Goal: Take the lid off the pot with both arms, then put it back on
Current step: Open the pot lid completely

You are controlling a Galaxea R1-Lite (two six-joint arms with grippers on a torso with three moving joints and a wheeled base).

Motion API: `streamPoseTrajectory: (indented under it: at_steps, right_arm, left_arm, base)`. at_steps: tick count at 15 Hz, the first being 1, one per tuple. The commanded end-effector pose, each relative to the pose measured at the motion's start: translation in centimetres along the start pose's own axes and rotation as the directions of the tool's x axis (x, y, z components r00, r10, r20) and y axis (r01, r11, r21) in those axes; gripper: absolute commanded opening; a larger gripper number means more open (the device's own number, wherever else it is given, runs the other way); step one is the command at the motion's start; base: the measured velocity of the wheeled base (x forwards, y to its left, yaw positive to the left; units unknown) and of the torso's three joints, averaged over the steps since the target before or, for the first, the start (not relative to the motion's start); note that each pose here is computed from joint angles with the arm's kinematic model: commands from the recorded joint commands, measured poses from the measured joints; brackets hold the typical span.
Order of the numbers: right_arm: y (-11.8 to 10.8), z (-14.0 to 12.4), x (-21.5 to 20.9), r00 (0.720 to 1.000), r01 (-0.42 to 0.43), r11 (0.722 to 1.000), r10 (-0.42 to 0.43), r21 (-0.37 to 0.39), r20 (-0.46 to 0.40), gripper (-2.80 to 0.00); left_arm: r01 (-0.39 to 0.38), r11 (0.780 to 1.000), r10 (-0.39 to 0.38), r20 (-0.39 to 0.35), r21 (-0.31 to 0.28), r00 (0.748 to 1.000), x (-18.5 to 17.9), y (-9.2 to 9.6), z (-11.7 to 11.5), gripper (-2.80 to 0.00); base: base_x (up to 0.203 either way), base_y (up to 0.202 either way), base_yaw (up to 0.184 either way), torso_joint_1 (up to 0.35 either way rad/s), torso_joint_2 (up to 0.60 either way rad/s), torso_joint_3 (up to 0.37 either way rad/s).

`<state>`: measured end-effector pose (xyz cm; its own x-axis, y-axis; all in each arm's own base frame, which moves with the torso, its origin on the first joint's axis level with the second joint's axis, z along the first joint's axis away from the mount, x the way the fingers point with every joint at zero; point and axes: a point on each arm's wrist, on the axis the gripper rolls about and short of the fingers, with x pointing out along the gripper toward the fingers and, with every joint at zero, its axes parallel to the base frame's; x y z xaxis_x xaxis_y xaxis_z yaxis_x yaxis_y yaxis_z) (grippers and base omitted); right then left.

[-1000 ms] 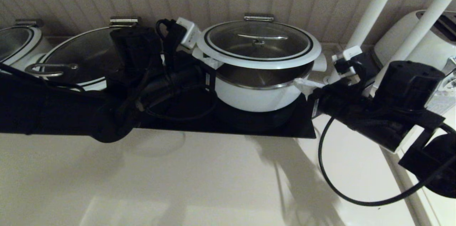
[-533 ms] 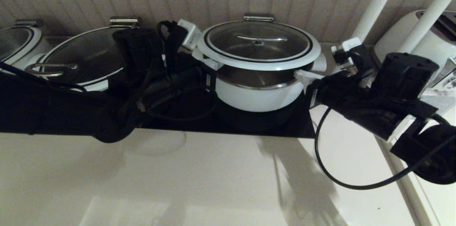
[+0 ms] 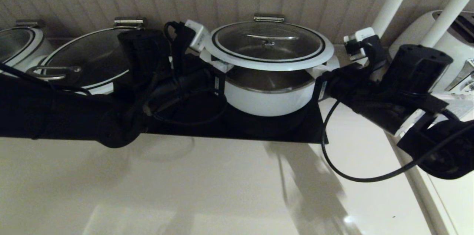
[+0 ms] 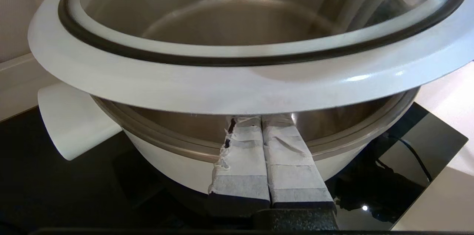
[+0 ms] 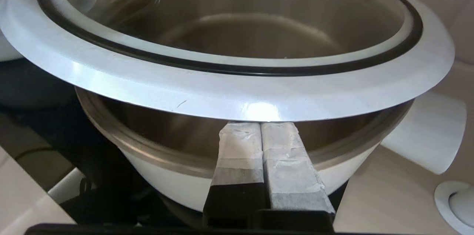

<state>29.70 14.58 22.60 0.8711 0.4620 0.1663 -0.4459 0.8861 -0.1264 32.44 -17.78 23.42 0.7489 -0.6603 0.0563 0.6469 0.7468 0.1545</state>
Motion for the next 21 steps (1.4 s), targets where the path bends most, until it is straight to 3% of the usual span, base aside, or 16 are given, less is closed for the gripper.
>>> streamPoseTrajectory:
  at_steps: [1, 5, 8, 11, 17, 21]
  right_arm:
    - [0.0, -0.1, 0.3, 1.0, 0.003, 1.0, -0.003, -0.002, 0.015, -2.8]
    - [-0.1, 0.5, 0.5, 0.999, 0.006, 1.0, -0.006, -0.003, 0.041, -2.8]
    - [-0.1, 0.7, 0.6, 0.999, 0.008, 1.0, -0.008, -0.003, 0.048, -2.8]
    - [-0.1, 0.7, 0.6, 0.999, 0.007, 1.0, -0.007, -0.003, 0.051, -2.8]
    - [-0.1, 0.9, 0.7, 0.998, 0.007, 1.0, -0.007, -0.002, 0.058, -2.8]
    - [-0.2, 1.2, 1.0, 0.997, 0.01, 1.0, -0.01, -0.001, 0.072, -2.8]
  left_arm:
    - [0.001, 1.0, -0.001, 0.007, 0.002, 1.0, -0.1, 0.0, 0.2, -2.8]
    - [0.004, 1.0, -0.004, -0.016, -0.001, 1.0, -1.0, -0.3, -0.2, -2.8]
    - [0.014, 1.0, -0.014, -0.078, 0.0, 0.997, -3.3, -1.0, -1.3, -2.8]
    - [0.009, 1.0, -0.008, -0.085, 0.012, 0.996, -6.5, -1.7, -0.7, -2.8]
    - [-0.136, 0.991, 0.137, -0.17, 0.017, 0.976, -14.6, -3.0, -2.0, -2.8]
    - [-0.249, 0.968, 0.248, -0.199, 0.022, 0.948, -18.6, -2.5, -3.0, -2.8]
  base:
    - [0.0, 0.0, 0.0, 0.0, 0.0, 0.0]
    - [0.0, 0.0, 0.0, 0.0, 0.0, 0.0]
    - [0.0, 0.0, 0.0, 0.0, 0.0, 0.0]
    - [0.0, 0.0, 0.0, 0.0, 0.0, 0.0]
    - [0.0, 0.0, 0.0, 0.0, 0.0, 0.0]
    - [0.0, 0.0, 0.0, 0.0, 0.0, 0.0]
